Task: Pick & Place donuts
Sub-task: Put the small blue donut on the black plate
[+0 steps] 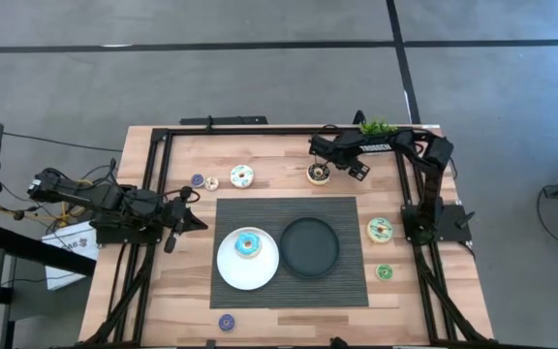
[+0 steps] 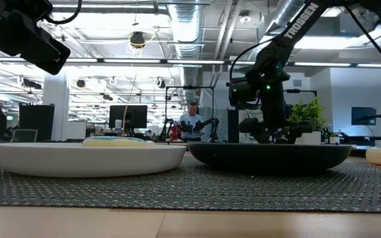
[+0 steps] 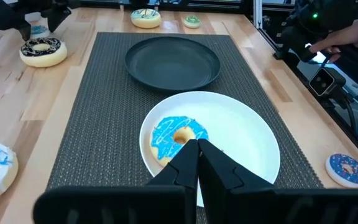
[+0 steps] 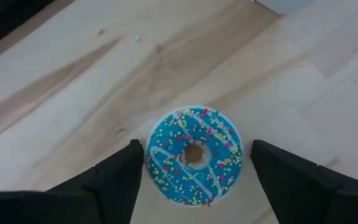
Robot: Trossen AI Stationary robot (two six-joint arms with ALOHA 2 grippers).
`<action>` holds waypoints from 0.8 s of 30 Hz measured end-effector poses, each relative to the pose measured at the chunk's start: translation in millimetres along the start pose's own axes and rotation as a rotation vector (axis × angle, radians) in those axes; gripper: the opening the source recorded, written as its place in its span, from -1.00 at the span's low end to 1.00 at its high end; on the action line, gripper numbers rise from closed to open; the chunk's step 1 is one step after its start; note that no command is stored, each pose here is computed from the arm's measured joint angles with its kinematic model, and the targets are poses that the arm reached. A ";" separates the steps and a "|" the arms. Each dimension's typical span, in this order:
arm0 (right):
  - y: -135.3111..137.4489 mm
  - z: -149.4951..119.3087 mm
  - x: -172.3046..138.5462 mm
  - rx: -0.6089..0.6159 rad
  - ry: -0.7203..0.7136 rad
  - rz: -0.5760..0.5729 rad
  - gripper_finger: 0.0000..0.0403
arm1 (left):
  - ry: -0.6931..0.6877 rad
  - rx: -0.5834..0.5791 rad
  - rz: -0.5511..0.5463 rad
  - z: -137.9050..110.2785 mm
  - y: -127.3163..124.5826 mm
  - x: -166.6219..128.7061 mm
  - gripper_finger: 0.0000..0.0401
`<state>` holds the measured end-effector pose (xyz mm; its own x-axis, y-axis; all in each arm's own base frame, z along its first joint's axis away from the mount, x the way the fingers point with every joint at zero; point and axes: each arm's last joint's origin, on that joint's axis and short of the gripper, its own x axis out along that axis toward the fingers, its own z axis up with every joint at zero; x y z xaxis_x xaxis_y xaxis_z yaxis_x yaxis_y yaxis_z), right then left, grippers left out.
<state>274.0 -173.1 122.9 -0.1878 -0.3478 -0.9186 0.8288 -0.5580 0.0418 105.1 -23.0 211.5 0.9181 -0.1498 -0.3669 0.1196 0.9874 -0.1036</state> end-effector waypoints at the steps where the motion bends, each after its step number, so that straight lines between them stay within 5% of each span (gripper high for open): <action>1: -0.2 0.0 0.1 -0.002 0.000 -0.001 0.40 | -0.001 -0.002 0.000 0.1 0.0 0.0 -1.00; 13: -1.4 -1.9 -0.1 -0.017 0.001 -0.009 0.11 | -0.001 -0.028 -0.001 0.1 -0.1 0.0 -1.00; 24: -3.0 -5.9 -22.6 -0.230 -0.041 0.067 0.05 | -0.009 -0.070 0.011 0.8 0.2 0.0 -1.00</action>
<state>278.9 -159.2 141.2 -0.1459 -0.4111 -0.8998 0.9374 -0.3483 0.0071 105.4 -22.8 212.2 0.9225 -0.1382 -0.3603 0.0833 0.9830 -0.1638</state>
